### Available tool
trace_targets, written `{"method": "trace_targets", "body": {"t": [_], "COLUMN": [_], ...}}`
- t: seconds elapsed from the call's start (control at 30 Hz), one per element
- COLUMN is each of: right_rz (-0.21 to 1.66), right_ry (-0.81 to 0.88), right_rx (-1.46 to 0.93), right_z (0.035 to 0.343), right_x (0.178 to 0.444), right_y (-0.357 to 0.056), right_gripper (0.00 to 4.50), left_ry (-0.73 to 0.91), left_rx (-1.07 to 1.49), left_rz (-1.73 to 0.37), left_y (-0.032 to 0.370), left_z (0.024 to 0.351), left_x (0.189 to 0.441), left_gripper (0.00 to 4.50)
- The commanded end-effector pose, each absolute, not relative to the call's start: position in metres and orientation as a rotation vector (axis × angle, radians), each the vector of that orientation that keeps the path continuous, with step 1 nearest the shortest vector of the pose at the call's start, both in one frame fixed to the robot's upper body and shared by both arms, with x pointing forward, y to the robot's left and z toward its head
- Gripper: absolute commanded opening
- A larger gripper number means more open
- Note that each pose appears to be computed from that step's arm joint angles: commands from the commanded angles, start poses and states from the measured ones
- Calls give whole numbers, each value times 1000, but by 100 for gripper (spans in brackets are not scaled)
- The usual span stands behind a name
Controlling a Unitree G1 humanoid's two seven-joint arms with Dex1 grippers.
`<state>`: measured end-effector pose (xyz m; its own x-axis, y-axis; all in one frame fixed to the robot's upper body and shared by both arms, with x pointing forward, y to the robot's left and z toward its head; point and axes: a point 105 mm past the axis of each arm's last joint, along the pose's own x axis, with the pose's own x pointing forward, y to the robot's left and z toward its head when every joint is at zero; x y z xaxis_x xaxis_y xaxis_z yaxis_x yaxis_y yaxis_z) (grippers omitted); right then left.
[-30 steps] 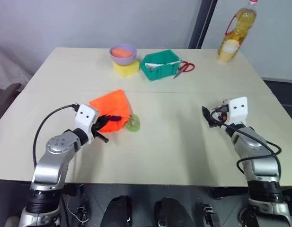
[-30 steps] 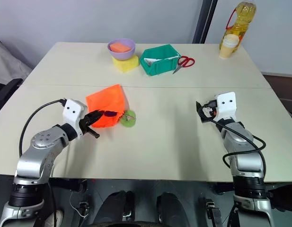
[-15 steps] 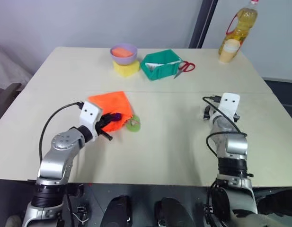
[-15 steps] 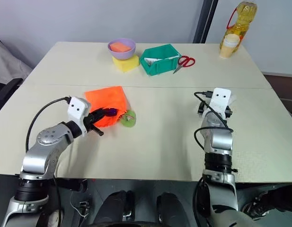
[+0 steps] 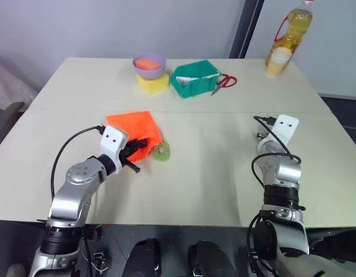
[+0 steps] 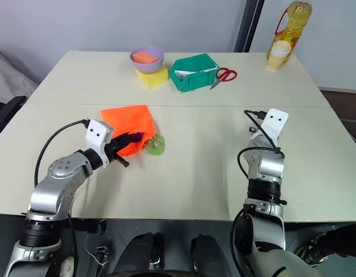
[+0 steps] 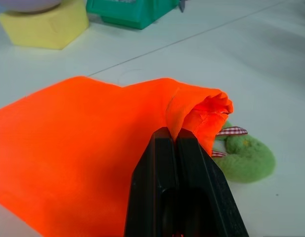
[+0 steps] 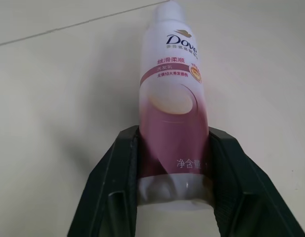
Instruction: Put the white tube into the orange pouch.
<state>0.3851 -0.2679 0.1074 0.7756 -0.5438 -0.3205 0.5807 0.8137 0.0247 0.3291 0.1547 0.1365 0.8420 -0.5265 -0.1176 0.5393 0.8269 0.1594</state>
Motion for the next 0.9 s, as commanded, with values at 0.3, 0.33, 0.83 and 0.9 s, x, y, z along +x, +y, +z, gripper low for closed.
{"method": "trace_targets", "body": {"t": [0.3,0.33,0.83,0.9], "right_rz": [368,515,1058,1034], "right_ry": [-66,-50,95,119], "right_rx": [-281,-284,-294,-303], "right_z": [165,158,132,126], "right_x": [352,336,272,277], "right_y": [-153,-137,-57,-52], "right_gripper": [169,169,169,169], "left_ry": [14,20,115,117], "left_rx": [106,90,-111,-116], "left_rz": [-577,-581,-671,-681], "left_y": [162,164,179,178], "left_z": [155,155,153,154], "left_x": [332,332,329,329], "left_gripper": [0,0,0,0]}}
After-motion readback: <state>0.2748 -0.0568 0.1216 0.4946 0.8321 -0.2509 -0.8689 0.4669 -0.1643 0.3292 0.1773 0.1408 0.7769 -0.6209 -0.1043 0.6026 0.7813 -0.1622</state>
